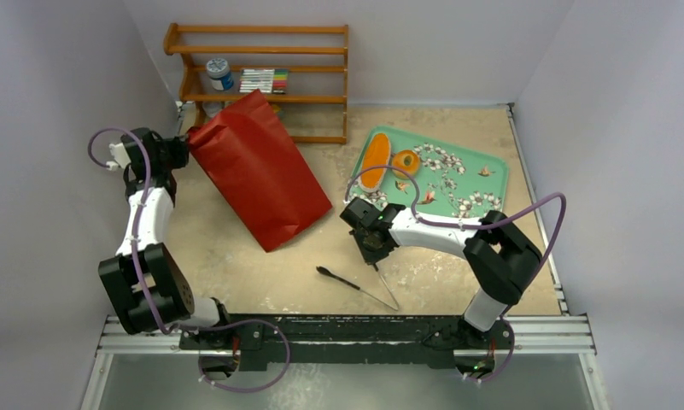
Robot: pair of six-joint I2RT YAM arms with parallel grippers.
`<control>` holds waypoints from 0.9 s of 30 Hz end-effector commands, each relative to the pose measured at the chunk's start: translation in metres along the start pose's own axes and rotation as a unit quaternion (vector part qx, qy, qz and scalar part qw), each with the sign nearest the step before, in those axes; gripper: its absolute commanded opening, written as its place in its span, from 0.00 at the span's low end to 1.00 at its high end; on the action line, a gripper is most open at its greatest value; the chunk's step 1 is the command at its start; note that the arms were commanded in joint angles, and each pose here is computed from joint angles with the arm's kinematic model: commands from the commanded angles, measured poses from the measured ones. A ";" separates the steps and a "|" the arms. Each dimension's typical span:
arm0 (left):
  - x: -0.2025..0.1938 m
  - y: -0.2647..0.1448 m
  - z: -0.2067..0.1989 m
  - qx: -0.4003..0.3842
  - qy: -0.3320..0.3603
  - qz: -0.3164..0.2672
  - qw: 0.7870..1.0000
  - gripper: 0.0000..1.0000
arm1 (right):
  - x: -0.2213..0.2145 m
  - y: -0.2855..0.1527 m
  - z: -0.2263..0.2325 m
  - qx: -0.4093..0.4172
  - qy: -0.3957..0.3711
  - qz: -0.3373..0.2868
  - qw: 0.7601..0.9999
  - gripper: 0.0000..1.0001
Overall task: Take the fake bread out of the paper bag
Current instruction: Adjust the paper bag at the center of the board.
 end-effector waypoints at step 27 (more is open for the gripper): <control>-0.009 -0.050 -0.038 -0.004 0.055 -0.062 0.997 0.00 | 0.010 0.003 0.014 0.028 -0.031 -0.006 0.999 0.14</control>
Point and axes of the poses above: each gripper's point midway between its finger pads, its own y axis out along the fingers, its own z axis along the line the jaws close on, x = y × z, the point moved 9 cm from there along -y, back along the fingers, and after that the axes turned 2 degrees about y, right-handed, at the moved point
